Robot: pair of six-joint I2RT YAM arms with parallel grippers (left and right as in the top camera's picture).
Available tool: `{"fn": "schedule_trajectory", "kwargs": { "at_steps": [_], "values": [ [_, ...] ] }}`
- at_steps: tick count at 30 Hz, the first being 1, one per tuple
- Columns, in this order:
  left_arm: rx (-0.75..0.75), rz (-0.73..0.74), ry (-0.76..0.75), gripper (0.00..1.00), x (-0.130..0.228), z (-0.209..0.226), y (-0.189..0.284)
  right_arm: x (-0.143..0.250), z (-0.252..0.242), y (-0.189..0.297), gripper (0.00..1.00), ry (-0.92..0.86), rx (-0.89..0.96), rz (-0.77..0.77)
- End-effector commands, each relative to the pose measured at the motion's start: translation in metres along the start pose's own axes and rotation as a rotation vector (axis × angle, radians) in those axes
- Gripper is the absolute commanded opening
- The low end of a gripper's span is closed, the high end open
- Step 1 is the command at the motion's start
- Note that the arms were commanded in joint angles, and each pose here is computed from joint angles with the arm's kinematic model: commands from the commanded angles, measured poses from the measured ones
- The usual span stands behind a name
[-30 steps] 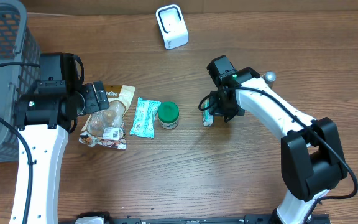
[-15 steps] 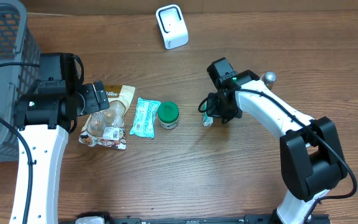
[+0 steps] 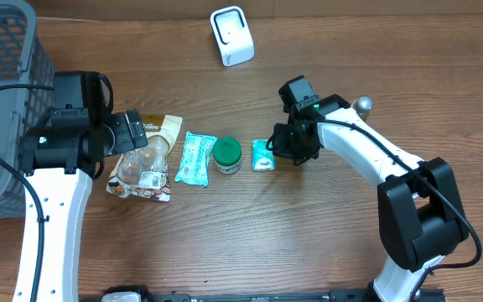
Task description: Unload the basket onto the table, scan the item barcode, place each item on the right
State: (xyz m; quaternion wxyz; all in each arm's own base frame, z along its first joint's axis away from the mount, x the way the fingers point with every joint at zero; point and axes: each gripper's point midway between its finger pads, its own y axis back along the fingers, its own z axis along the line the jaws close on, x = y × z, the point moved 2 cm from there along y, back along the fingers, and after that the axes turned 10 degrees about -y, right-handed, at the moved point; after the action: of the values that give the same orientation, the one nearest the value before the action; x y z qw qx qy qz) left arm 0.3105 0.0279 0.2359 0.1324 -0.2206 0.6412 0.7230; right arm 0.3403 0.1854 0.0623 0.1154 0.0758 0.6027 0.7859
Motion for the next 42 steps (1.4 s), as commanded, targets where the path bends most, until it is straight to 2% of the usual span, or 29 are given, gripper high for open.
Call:
{"fn": "schedule_trajectory", "kwargs": {
  "at_steps": [1, 2, 6, 10, 19, 40, 42],
  "values": [
    [0.003, -0.010, 0.010, 1.00, -0.004, -0.001, 0.002, -0.002, 0.004, 0.008, 0.41, 0.011, -0.030, -0.018],
    [0.003, -0.010, 0.010, 1.00, -0.004, -0.001, 0.002, -0.003, 0.004, 0.008, 0.53, 0.012, -0.032, -0.019],
    [0.003, -0.010, 0.010, 0.99, -0.004, -0.001, 0.002, -0.003, 0.004, 0.008, 0.56, 0.012, -0.031, -0.021],
    [0.002, -0.010, 0.010, 1.00, -0.004, -0.001, 0.002, -0.006, 0.005, 0.008, 0.42, 0.072, -0.030, -0.038],
    [0.003, -0.010, 0.010, 1.00, -0.004, -0.001, 0.002, -0.007, 0.006, 0.007, 0.34, 0.094, -0.033, -0.041],
    [0.003, -0.010, 0.010, 1.00, -0.004, -0.001, 0.002, 0.002, 0.003, -0.043, 0.33, 0.075, -0.044, 0.085],
    [0.003, -0.010, 0.010, 0.99, -0.004, -0.001, 0.002, 0.002, 0.003, -0.043, 0.30, 0.075, -0.045, 0.083]
  ]
}}
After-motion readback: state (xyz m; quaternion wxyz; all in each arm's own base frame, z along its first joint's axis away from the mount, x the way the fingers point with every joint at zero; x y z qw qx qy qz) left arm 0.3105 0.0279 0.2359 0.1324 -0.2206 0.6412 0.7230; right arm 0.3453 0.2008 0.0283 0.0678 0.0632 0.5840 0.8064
